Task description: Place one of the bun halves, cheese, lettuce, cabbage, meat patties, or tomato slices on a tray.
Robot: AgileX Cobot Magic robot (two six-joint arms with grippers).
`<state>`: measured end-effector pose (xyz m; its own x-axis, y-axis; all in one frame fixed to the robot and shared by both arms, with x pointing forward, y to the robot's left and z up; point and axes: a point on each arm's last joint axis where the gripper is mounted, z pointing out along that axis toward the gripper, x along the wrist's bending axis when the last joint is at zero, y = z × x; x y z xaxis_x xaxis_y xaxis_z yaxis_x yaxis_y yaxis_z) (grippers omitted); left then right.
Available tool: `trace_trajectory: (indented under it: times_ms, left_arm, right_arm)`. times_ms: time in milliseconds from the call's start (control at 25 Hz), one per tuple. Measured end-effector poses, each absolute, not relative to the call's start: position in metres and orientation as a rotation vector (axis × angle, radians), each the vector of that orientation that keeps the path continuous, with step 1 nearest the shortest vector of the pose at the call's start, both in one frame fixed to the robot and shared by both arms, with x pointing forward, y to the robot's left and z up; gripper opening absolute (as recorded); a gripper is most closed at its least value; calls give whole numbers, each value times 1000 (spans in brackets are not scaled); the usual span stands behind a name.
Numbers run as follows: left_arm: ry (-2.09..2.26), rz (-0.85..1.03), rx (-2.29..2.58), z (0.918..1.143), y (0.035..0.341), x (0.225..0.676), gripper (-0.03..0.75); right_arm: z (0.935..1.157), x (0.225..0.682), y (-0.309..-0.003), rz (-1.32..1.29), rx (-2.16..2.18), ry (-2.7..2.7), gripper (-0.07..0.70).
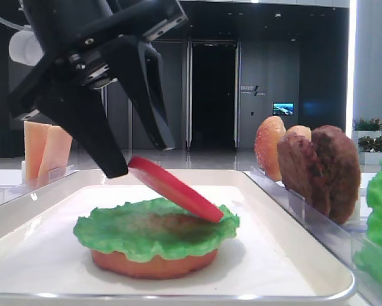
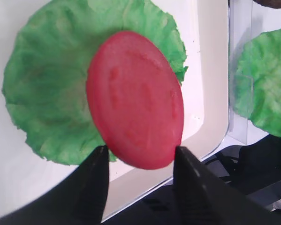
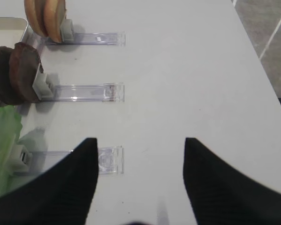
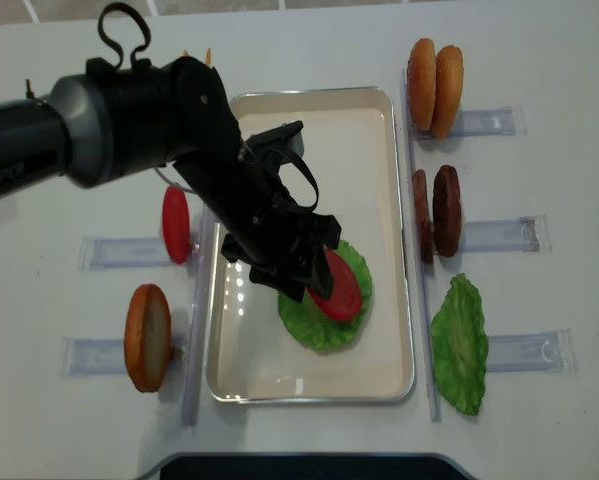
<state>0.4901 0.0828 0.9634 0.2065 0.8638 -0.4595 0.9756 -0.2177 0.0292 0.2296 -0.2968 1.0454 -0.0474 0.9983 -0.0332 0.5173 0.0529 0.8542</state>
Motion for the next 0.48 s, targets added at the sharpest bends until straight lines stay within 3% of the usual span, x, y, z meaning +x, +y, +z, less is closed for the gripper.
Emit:
trace_trajectory:
  times_ms: [480]
  left_arm:
    - [1752,-422,2209,975,93,489,345]
  right_arm:
    - [1045,230,-297,894,1544,1649,411]
